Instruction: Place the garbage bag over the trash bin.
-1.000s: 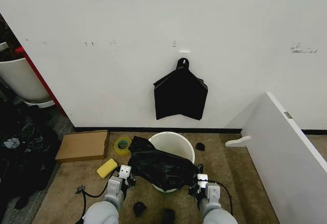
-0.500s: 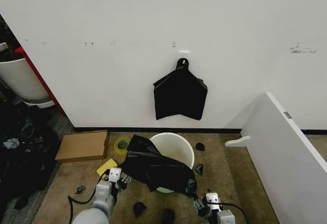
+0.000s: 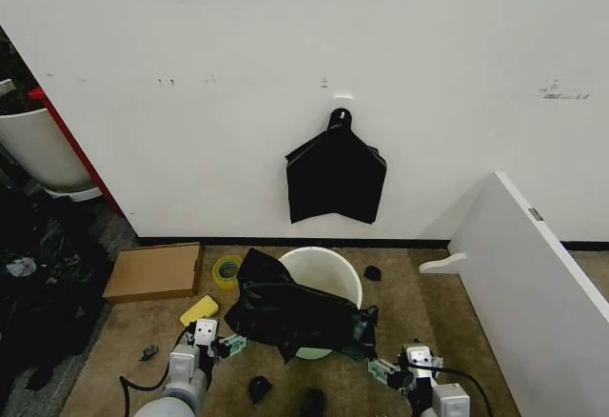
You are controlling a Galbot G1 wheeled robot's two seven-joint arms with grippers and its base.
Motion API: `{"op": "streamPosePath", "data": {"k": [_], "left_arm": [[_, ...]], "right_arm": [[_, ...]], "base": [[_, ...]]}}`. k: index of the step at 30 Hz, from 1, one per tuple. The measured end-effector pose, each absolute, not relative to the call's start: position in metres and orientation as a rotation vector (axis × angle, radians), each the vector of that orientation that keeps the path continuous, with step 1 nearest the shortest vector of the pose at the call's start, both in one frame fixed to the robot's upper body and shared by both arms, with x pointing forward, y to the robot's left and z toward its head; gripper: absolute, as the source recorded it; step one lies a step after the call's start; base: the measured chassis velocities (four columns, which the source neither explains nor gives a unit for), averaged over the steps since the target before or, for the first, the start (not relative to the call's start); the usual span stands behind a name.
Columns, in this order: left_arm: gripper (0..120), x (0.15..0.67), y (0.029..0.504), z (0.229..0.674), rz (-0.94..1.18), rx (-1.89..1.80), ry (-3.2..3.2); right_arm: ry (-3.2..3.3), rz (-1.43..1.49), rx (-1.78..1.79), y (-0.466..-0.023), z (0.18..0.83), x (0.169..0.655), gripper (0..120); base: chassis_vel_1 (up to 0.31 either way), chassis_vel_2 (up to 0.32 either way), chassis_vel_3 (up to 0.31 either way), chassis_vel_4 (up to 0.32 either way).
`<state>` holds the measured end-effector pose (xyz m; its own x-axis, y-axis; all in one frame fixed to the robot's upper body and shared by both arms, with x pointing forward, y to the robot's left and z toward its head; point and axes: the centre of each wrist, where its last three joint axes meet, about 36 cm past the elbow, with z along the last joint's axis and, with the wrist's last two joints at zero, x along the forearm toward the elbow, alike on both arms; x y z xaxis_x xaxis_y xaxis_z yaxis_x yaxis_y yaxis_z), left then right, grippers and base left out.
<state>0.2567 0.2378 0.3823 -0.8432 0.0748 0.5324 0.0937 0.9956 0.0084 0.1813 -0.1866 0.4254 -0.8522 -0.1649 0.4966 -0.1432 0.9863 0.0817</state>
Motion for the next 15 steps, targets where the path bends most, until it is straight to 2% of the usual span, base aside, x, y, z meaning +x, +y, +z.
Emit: {"op": "streamPosePath", "data": {"k": [6, 12, 15], "left_arm": [[100, 0.258, 0.244, 0.396, 0.000, -0.074, -2.605], [100, 0.261, 0.252, 0.404, 0.017, -0.027, -2.644], [100, 0.264, 0.255, 0.406, 0.032, -0.013, -2.654]], "right_arm": [[-2.681, -0.068, 0.418, -0.187, 0.432, 0.170, 100], [-2.774, -0.048, 0.503, -0.204, 0.427, 0.173, 100], [-2.913, -0.023, 0.692, -0.221, 0.417, 0.177, 100]], "base": [[0.000, 0.000, 0.000, 0.000], [0.000, 0.000, 0.000, 0.000], [0.000, 0.000, 0.000, 0.000]]}}
